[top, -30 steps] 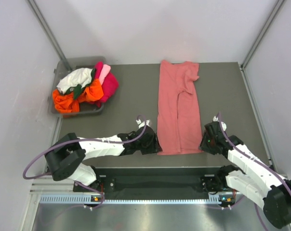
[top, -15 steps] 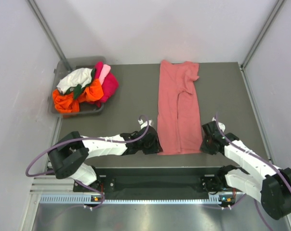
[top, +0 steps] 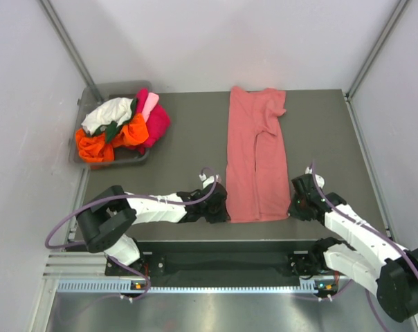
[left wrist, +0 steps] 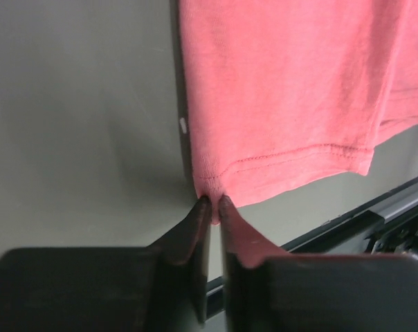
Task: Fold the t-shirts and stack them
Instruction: Fold the tshirt
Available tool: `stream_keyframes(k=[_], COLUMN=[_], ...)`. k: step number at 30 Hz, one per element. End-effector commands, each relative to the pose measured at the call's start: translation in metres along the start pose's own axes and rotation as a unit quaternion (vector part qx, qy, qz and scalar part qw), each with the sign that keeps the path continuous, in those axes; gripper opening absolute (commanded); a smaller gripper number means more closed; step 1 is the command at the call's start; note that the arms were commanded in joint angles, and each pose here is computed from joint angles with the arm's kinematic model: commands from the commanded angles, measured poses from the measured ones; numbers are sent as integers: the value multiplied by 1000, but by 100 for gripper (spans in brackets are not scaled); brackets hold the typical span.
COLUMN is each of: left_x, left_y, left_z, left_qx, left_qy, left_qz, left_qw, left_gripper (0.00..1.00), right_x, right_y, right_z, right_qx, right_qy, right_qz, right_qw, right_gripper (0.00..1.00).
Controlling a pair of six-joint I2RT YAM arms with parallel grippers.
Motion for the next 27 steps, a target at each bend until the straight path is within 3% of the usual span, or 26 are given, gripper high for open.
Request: stream_keyframes(k=[1,2,3,11,14,22,27], left_x=[-8,-8,-9,-24,-34,-29,-5], left_y=[5,5,4,-18,-31,-49,-30], left_z=[0,-1,-2,-20,-40,-130,-187], left_qx=[0,-3,-5,-18,-31,-87,-88], left_qy=[-8,-10,-10,3,5,-11,-23], left_qz=[24,23,22,30,68,92,101], left_qw=[1000,1000,1000,999,997,992,991], left_gripper=[12,10,0,0,0,0,0], right_x=[7,8,9,21,29,67,93], right_y=[-2,-2,-4,-32,-42,-49,-39], right_z=[0,1,0,-16,-27,-84,-131], right_qx=[0,2,0,-28,-42,-64,-64], right_qy=[-3,-3,-3,-4,-5,16,24], right_qz=[-31,-34,-40,-64,-74,-119,-115], right_qw=[1000,999,999,998,996,991,991], right_gripper=[0,0,0,0,0,0,0])
Point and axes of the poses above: each gripper's point midway between its finger pads, its own y axis out along the fingers, its own x axis along the line the jaws close on, z = x × y, the point moved 6 cm from there along -y, back along the fingers, and after that the axes turned 14 degrees about y, right-handed, at the moved point
